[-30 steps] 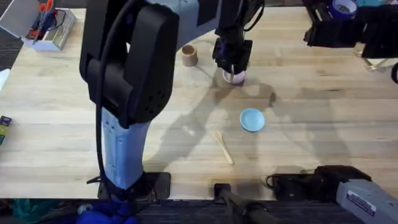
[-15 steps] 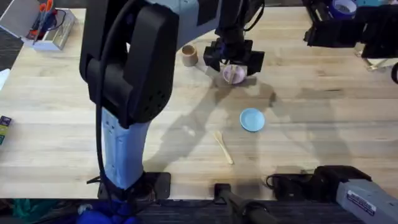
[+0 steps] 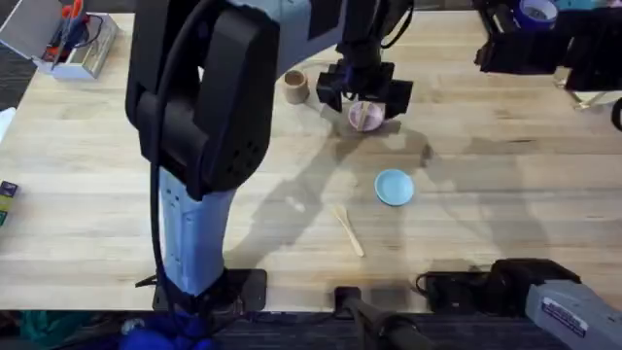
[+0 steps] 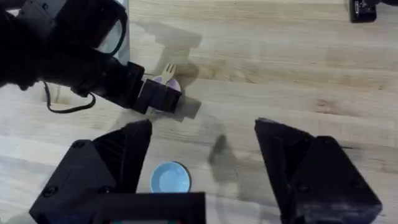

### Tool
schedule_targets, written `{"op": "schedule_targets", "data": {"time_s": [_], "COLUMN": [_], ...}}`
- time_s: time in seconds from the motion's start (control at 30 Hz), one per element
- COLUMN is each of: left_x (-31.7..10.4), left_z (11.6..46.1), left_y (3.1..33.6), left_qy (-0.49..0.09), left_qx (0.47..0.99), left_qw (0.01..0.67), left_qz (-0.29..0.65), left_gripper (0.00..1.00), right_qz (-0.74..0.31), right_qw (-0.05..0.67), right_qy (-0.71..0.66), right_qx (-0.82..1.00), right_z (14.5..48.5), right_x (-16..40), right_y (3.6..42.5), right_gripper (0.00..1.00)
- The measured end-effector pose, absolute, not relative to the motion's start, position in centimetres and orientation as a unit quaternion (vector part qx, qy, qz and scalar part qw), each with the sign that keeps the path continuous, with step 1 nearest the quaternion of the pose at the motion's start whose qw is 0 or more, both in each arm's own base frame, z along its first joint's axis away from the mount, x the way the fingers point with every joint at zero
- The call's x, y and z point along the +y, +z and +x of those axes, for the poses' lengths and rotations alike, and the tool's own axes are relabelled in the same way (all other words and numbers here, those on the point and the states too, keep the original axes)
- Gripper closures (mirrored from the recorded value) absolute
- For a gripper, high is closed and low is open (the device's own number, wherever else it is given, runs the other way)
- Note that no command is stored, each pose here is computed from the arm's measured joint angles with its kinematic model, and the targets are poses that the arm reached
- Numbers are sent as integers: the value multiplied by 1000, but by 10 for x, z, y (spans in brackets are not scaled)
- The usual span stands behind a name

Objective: Pick up a utensil and set it on the pink plate, then put the other utensil in the container.

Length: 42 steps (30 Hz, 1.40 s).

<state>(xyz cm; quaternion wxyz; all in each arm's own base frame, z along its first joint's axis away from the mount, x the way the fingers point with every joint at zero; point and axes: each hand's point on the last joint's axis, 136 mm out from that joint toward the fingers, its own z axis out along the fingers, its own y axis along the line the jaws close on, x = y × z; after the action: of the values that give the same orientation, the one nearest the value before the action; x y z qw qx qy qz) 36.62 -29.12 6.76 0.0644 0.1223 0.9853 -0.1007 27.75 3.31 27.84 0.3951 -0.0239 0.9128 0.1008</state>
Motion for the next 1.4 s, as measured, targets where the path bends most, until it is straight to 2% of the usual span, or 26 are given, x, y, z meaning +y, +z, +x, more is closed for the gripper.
{"op": "schedule_targets", "data": {"time_s": [0.13, 0.43, 0.9, 1.13, 1.4], "left_x": [-289, -285, -202, -163, -130], "left_z": [373, 402, 432, 428, 401], "left_y": [82, 147, 182, 188, 245], "left_qy": [-87, -81, -52, -37, -40], "left_qx": [986, 977, 985, 990, 987], "left_qw": [73, 138, 138, 116, 146], "left_qz": [121, 144, 87, 67, 50], "left_gripper": [6, 6, 7, 7, 7], "right_qz": [-24, -24, -24, -24, -26], "right_qw": [395, 395, 395, 400, 412], "right_qy": [101, 101, 101, 101, 100], "right_qx": [913, 913, 913, 910, 905], "right_z": [278, 278, 278, 280, 284], "right_x": [33, 33, 33, 33, 33], "right_y": [278, 278, 278, 280, 285], "right_gripper": [5, 5, 5, 5, 6]}}
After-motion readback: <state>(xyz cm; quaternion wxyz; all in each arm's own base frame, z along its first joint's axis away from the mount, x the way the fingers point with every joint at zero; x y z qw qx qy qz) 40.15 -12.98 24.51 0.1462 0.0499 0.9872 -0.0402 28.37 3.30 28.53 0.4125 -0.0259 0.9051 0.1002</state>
